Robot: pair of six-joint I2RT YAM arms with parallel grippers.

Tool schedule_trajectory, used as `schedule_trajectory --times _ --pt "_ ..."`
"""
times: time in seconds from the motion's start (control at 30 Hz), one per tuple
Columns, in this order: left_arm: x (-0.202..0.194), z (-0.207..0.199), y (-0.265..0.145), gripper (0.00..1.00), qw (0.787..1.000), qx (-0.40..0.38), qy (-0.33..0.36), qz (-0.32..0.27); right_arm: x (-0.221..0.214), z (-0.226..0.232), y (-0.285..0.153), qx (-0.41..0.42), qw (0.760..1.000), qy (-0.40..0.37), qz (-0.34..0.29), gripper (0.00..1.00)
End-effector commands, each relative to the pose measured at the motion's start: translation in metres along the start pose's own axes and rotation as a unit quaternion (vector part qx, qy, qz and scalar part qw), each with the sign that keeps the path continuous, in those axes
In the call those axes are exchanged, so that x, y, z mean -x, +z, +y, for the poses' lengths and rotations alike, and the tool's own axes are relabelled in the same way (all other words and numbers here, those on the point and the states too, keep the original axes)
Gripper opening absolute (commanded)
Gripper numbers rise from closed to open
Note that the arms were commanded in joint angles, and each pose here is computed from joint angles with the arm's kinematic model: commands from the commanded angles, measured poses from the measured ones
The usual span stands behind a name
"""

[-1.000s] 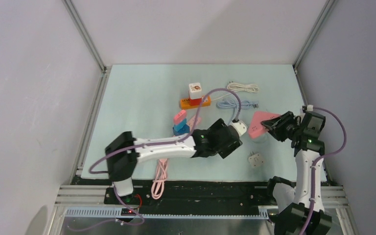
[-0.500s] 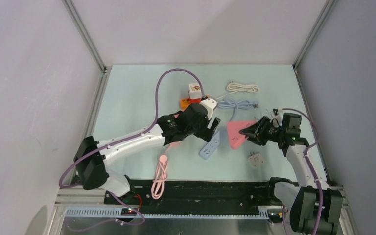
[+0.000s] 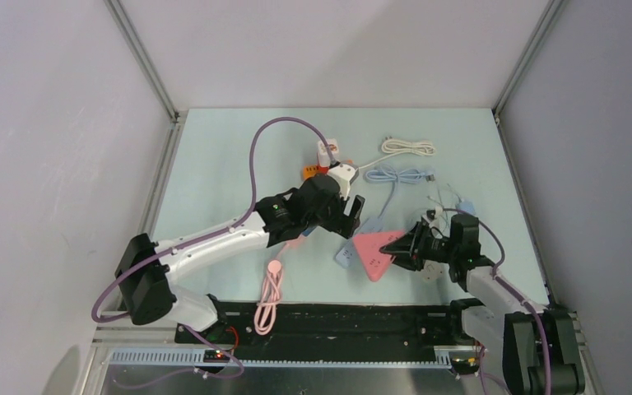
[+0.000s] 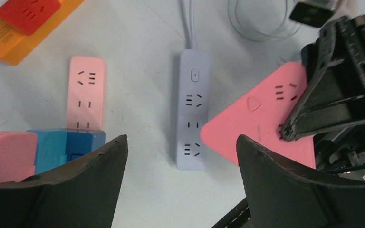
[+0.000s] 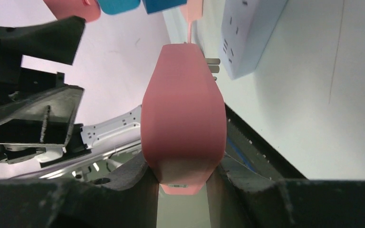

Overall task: Insert the plug
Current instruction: Insert the plug into the socket.

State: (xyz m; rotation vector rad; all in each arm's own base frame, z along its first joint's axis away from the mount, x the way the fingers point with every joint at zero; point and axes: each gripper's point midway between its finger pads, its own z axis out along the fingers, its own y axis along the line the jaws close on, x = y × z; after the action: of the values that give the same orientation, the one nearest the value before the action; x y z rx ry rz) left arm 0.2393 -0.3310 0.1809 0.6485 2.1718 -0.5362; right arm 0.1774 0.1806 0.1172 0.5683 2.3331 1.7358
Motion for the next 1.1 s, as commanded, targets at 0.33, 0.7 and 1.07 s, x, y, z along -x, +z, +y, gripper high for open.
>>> schedule_trajectory --times 0.33,0.7,1.07 --pt "-0.008 -0.028 0.012 0.86 0.999 -0.044 -0.01 0.006 -0.018 0.01 0.024 0.039 0.998 -0.032 0.023 0.0" --pt "-0.036 -0.028 0.026 0.81 0.998 -0.04 -0.008 0.039 -0.013 -0.012 0.04 0.019 1.0 -0.024 0.004 0.0" --pt "-0.057 -0.022 0.03 0.79 0.998 -0.029 -0.012 0.06 -0.017 -0.032 0.044 0.005 1.0 0.007 0.002 0.0"
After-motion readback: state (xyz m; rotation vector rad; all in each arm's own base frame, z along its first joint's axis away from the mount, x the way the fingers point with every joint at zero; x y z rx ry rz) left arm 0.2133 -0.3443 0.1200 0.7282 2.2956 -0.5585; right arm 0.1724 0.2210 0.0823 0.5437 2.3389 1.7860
